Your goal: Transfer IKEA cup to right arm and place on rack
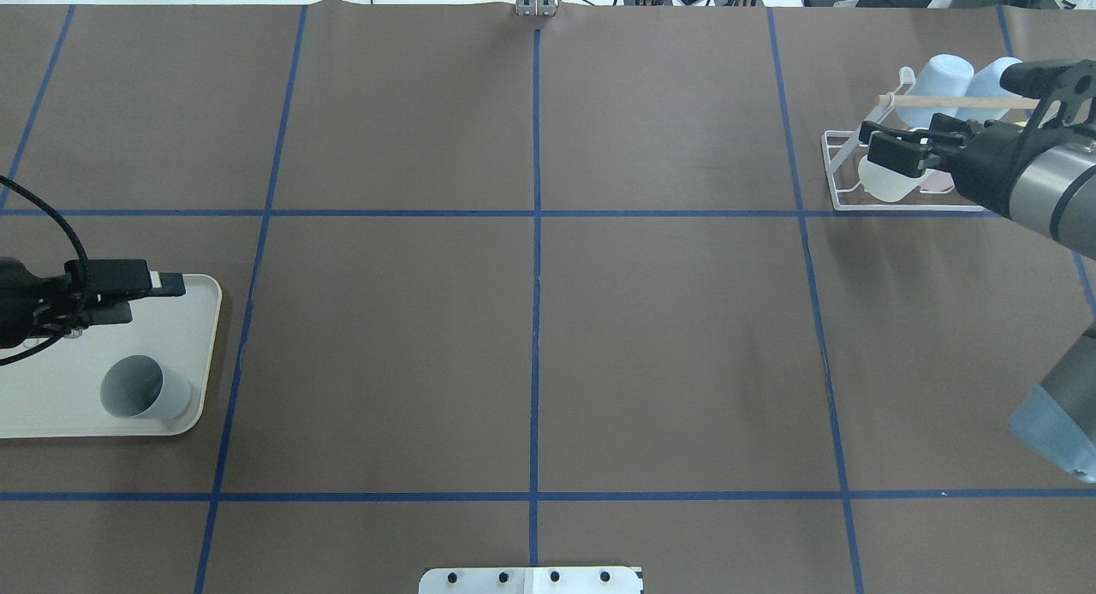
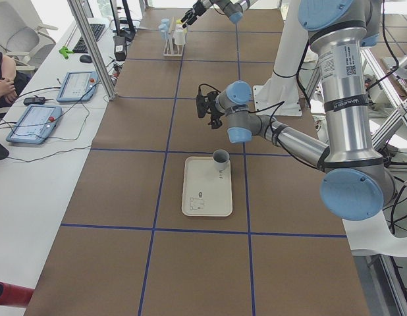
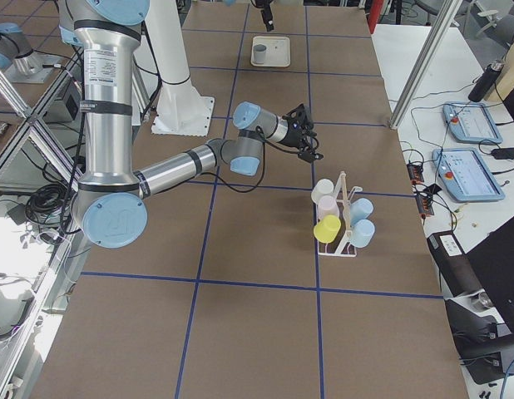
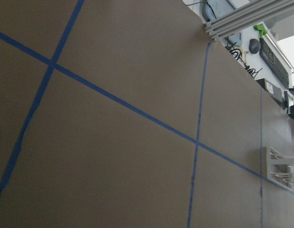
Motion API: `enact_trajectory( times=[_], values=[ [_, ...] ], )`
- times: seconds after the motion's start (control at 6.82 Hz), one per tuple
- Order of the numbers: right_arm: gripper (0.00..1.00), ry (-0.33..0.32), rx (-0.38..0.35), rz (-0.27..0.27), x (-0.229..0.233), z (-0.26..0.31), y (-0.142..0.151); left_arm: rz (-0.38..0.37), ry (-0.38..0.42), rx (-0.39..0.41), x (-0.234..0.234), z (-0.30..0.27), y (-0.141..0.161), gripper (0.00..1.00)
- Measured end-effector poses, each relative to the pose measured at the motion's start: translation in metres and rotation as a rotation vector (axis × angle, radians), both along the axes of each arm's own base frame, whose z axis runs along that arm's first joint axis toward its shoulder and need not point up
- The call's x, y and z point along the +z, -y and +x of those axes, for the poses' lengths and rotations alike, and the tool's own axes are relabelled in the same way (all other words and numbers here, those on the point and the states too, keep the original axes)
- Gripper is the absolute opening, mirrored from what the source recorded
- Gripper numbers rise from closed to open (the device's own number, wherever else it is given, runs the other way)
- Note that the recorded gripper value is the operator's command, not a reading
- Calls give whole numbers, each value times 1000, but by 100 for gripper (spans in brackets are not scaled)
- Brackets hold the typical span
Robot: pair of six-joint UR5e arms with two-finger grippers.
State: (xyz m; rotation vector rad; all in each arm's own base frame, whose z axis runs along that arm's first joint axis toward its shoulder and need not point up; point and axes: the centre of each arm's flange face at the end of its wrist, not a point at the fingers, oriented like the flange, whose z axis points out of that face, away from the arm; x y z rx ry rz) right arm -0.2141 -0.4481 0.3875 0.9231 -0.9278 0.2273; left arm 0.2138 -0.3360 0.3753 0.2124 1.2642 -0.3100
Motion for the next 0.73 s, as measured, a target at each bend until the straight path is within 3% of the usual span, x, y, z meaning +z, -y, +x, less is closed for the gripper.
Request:
enact_trajectory(
  times=[0.44,0.73],
  values=[
    [100,89,-90,-47,-16,16,0,95,213,180,57,-14,-25,100],
    [100,114,-102,-62,-19,16,1,91,306,261,77,-1,-23,100]
  ],
)
